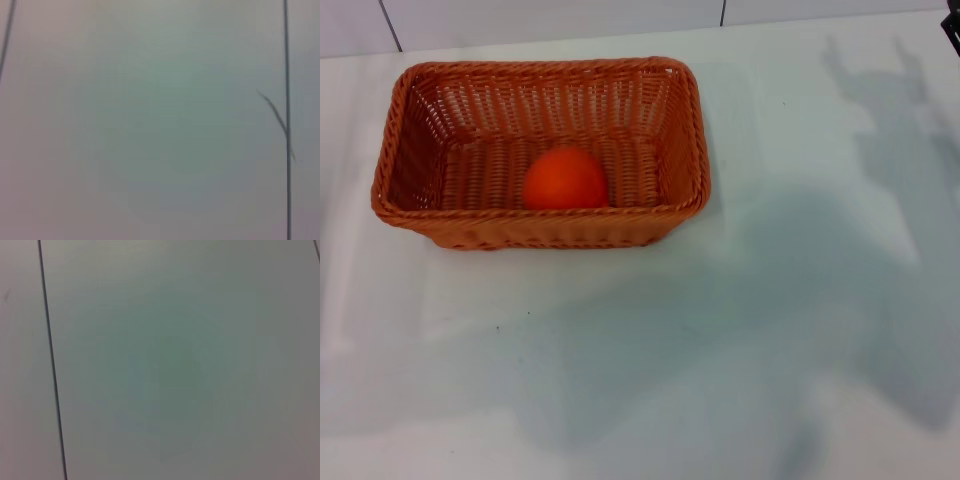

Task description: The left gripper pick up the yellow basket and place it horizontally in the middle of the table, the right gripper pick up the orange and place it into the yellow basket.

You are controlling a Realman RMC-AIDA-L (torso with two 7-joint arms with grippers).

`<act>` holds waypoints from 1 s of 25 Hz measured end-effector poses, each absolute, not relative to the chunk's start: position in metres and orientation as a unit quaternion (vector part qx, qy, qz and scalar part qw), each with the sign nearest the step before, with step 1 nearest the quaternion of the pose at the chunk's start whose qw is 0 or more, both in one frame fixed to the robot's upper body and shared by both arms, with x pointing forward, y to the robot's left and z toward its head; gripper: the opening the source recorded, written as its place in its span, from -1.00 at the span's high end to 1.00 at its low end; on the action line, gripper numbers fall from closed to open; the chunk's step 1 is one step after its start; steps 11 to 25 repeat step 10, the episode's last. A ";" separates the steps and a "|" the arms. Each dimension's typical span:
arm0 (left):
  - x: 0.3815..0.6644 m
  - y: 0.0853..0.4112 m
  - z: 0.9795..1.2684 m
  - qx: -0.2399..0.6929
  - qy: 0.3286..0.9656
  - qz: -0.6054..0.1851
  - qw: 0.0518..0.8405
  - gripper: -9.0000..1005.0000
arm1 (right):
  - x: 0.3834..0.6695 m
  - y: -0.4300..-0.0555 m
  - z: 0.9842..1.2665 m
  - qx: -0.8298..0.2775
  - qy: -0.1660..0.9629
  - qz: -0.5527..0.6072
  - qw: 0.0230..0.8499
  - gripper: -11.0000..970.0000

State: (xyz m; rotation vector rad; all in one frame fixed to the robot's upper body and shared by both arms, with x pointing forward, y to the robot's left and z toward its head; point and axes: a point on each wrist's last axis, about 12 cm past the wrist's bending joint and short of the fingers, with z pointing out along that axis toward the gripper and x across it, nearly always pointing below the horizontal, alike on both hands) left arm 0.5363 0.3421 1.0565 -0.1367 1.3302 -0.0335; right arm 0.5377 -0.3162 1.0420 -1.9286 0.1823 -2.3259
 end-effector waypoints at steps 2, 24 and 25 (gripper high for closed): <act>0.532 0.341 1.053 -0.073 0.617 -0.020 0.783 -0.77 | 0.537 -0.317 1.042 -0.636 0.062 -0.767 0.056 -0.96; 0.528 0.330 1.043 -0.081 0.628 -0.039 0.773 -0.77 | 0.536 -0.315 1.041 -0.636 0.065 -0.767 0.058 -0.96; 0.528 0.330 1.043 -0.081 0.628 -0.039 0.773 -0.77 | 0.536 -0.315 1.041 -0.636 0.065 -0.767 0.058 -0.96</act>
